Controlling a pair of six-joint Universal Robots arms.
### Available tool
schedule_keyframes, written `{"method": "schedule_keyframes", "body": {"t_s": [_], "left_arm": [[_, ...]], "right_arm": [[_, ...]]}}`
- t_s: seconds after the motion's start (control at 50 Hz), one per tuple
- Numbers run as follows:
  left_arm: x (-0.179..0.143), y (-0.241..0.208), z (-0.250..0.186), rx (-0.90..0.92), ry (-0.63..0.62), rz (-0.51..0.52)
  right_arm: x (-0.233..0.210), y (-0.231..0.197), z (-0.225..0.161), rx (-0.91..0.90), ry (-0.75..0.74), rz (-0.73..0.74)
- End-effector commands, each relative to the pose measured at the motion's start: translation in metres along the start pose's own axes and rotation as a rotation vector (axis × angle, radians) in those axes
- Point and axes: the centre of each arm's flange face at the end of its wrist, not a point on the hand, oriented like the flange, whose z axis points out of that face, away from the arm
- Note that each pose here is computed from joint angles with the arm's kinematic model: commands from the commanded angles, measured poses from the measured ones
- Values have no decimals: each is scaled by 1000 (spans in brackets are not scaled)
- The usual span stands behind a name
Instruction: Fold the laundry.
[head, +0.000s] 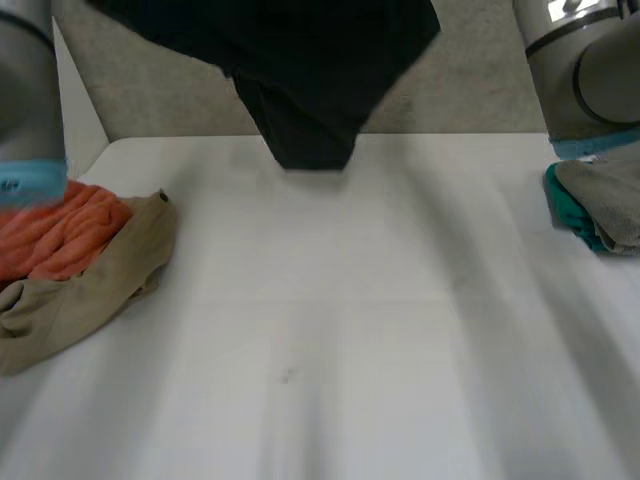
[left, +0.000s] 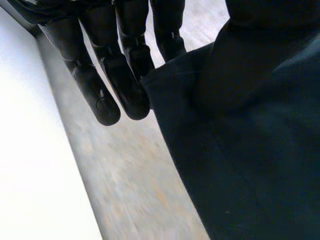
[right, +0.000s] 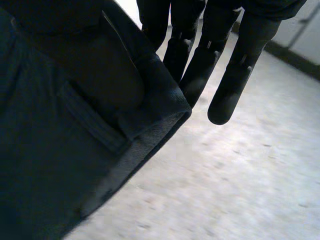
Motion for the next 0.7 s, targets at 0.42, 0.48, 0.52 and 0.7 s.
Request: {"method": "schedule_keyframes", "body": {"t_s": [0.42, 0.48, 0.52, 0.7], "left_arm": [[26, 136, -234, -881, 303, 150], [24, 130, -230, -868, 295, 141], [23, 126, -228, -857, 291, 136], [22, 121, -224, -839, 308, 121]], "right_arm": [[-98, 79, -253, -1058, -652, 244], [-89, 67, -249, -1099, -562, 309], [-83, 60, -246, -1106, -521, 332], [-65, 28, -253, -1228, -296, 518]]}}
